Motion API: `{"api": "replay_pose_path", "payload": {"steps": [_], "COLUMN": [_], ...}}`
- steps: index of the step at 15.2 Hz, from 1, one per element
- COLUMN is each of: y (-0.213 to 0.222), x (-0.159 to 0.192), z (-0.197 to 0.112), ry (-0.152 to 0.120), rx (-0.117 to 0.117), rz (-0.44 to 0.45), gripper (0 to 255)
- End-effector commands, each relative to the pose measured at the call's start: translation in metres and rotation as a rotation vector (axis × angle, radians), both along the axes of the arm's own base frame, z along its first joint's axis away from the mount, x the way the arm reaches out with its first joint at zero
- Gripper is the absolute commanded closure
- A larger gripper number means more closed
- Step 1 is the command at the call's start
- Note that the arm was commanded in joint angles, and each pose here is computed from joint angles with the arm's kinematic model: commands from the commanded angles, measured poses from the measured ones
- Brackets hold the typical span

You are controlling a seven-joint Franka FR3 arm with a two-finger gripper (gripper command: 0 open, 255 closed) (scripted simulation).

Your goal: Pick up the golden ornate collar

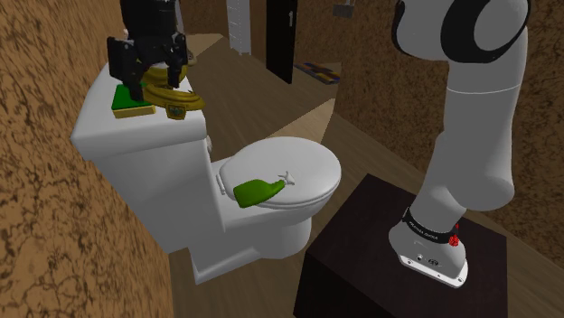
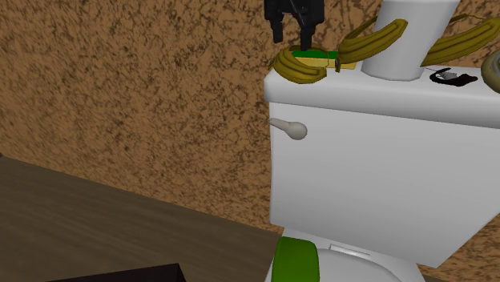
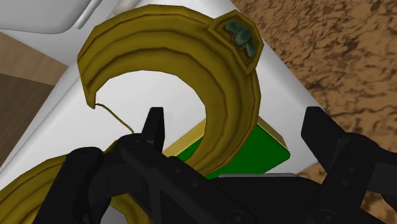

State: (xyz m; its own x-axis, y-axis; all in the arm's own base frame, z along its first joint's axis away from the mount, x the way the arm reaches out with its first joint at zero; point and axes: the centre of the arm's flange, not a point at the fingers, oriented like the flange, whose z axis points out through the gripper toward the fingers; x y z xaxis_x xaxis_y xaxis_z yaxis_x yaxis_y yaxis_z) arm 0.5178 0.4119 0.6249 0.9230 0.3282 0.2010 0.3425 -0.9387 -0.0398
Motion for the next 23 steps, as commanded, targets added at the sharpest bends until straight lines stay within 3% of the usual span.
{"api": "replay_pose_path", "payload": {"steps": [1,2,11,23], "y": [-0.001,0.000,-0.001,-0.001], "x": [0.000,-0.001,0.000,0.000], "z": [-0.004,-0.004,-0.004,0.059], "ry": [0.000,0.000,0.000,0.000], "rx": [0.000,0.000,0.000,0.000], "rz": [0.000,0.000,0.000,0.000], "gripper": [0,255,255,255]}}
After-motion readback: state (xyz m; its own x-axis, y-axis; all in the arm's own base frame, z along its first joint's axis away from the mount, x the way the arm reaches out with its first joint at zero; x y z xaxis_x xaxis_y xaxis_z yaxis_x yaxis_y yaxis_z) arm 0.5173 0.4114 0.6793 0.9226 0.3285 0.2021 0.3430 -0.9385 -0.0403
